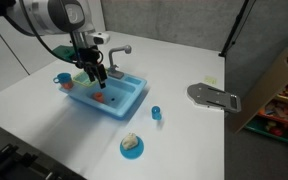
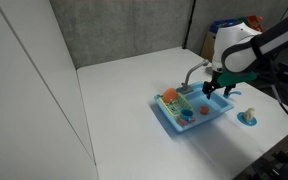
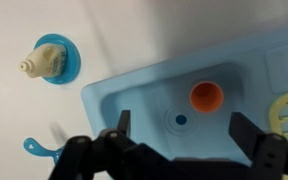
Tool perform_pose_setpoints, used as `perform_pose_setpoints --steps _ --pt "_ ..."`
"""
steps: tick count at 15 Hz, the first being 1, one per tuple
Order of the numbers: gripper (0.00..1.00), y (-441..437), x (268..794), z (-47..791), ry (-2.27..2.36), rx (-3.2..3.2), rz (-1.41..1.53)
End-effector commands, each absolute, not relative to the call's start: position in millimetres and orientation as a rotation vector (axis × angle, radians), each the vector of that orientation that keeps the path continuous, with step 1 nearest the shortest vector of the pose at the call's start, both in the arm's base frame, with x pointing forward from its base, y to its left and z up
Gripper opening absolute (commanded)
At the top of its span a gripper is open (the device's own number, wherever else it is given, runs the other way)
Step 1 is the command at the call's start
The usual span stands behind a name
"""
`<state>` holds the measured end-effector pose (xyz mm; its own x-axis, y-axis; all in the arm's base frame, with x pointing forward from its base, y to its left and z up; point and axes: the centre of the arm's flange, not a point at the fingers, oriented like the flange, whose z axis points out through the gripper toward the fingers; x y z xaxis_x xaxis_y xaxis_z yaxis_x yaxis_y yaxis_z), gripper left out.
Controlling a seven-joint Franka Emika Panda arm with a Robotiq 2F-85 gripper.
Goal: Pick up the orange cup from the sink and place it on the light blue surface before the dish rack
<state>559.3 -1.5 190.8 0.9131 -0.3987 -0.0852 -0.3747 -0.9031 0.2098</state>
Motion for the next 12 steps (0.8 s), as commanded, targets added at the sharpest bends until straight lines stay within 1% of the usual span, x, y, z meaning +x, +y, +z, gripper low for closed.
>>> perform_pose_setpoints --steps 1,6,12 --pt "1.0 -0.6 574.4 172.8 -0.538 2.926 -0.216" --pt "1.0 -5.0 575.5 156.9 -0.402 2.995 -0.251" --pt "1.0 -3.4 569.4 149.2 -0.283 3.042 -0.087"
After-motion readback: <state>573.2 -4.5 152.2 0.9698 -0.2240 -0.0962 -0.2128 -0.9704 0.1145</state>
